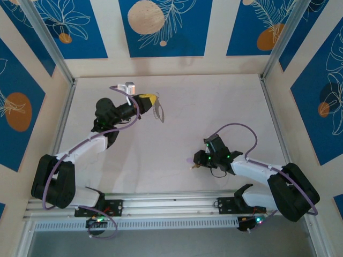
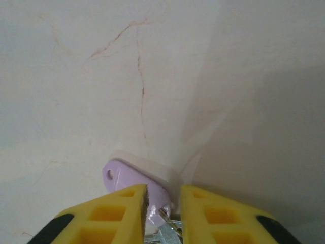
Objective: Put the keys on the keyring
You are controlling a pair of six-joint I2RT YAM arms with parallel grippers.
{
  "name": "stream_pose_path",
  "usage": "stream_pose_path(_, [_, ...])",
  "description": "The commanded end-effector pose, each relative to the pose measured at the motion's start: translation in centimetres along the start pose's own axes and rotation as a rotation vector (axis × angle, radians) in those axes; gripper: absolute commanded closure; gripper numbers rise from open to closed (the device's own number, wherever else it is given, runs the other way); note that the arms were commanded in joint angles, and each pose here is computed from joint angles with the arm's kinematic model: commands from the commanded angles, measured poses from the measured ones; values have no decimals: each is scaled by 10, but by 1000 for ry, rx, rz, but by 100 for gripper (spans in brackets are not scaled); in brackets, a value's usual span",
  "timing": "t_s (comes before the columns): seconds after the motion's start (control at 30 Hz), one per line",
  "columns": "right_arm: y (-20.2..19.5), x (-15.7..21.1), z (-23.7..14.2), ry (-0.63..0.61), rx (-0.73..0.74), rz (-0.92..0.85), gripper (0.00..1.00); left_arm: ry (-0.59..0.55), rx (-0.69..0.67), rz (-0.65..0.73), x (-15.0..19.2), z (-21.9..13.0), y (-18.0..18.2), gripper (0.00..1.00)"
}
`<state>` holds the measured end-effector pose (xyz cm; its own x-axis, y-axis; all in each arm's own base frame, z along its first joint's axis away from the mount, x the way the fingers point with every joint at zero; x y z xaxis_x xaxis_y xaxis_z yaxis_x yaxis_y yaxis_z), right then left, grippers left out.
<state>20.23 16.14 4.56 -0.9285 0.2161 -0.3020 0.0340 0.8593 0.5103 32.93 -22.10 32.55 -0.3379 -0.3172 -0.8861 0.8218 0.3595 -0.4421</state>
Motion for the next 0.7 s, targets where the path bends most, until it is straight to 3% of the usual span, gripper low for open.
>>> stream_pose_path(0.0, [0, 6, -1, 22, -15, -11, 78, -54, 61, 61, -21, 4, -17, 100])
stream_pose_path(0.67, [-3, 18, -3, 45, -24, -23, 83, -56, 61, 60, -21, 5, -17, 100])
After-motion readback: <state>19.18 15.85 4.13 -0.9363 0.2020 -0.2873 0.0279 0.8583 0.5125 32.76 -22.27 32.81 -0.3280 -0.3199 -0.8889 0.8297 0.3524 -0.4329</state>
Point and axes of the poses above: each hand's point on the last joint's axis, 136 mm out from that joint toward the fingers, its own z axis out along the fingers, its own y axis along the line the jaws close on, x = y × z, the point moved 3 cm from there along -z, back along the fingers, and after that the axes turned 1 degree about z, right-handed, at the moved point
